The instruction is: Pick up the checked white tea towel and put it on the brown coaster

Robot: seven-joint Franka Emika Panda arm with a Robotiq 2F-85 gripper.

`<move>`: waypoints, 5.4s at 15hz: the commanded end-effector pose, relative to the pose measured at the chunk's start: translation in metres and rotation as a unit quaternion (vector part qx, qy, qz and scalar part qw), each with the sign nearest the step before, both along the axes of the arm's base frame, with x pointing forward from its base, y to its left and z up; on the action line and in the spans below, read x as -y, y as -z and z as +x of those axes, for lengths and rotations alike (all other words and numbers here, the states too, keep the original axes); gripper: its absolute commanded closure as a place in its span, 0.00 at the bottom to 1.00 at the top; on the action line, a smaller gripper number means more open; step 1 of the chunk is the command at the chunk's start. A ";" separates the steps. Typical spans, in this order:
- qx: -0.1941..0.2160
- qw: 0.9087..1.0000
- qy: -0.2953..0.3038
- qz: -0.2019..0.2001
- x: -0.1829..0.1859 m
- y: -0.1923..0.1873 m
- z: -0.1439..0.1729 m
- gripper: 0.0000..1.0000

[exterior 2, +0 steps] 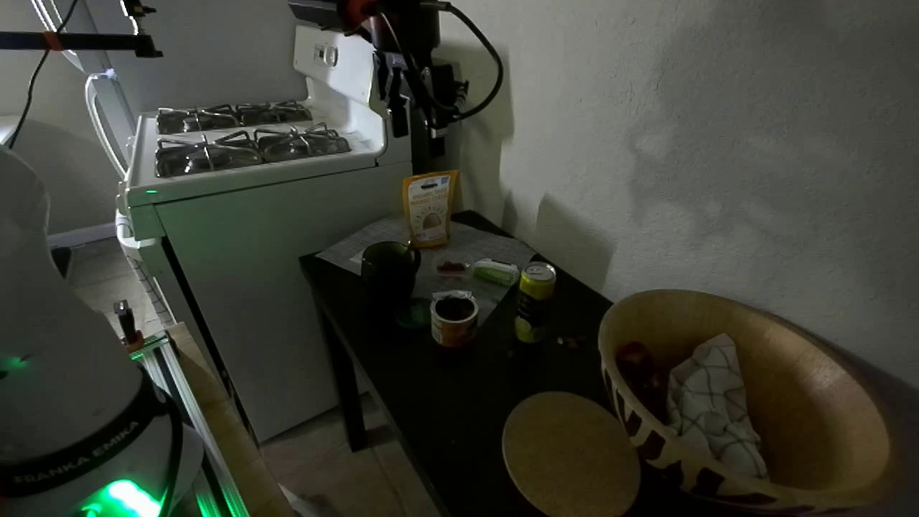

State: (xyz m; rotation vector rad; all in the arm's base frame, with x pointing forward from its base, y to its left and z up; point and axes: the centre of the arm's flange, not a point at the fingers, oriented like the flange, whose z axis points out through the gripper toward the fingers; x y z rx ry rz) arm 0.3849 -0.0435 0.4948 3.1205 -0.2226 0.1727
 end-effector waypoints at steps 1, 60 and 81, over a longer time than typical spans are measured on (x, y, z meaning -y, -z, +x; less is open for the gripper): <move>0.013 0.995 0.097 -0.009 0.050 0.009 0.014 0.00; -0.065 0.996 0.052 -0.038 0.365 0.298 0.155 0.00; -0.030 0.981 0.154 -0.113 0.379 0.137 0.094 0.98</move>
